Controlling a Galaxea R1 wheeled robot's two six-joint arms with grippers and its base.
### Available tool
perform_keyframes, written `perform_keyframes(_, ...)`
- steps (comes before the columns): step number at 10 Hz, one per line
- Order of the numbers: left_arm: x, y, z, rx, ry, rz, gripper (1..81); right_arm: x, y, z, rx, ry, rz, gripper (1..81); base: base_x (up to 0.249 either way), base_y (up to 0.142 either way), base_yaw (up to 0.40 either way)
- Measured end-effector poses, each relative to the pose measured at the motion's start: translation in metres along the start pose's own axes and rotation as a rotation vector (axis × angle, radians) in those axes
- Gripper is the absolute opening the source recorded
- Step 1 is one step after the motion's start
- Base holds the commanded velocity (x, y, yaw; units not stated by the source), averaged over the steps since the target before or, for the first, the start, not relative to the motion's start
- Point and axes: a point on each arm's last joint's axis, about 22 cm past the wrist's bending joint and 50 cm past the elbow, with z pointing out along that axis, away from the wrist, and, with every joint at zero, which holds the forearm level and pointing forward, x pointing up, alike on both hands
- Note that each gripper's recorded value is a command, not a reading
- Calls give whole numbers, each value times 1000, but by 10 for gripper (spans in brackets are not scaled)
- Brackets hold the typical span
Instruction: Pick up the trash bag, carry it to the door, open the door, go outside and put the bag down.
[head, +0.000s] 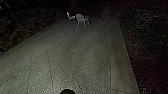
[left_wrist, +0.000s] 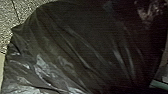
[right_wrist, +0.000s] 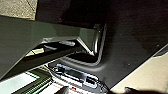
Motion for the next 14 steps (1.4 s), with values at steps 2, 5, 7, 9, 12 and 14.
perform_keyframes(2, 27, 2, -11, 1, 1, -4, 10, -5, -1, 2, 5, -18, -5, 811, 0, 0, 0)
perform_keyframes(5, 50, 8, -22, -8, 5, -5, 811, -8, -1, 2, 5, -23, 1, 811, 0, 0, 0)
perform_keyframes(7, 35, 3, -18, -4, -16, -11, 811, -8, -1, 2, 5, -23, 2, 811, 0, 0, 0)
perform_keyframes(9, 25, -2, -15, 2, -27, -17, 811, -7, -1, 2, 5, -20, 1, 811, 0, 0, 0)
perform_keyframes(12, -46, -8, 2, -8, -88, -14, 811, 8, 1, -4, -9, 20, -24, 811, 0, 0, 0)
perform_keyframes(14, -97, -15, 24, 20, -128, 37, 811, 24, 3, -10, -21, 82, -6, 811, 0, 0, 0)
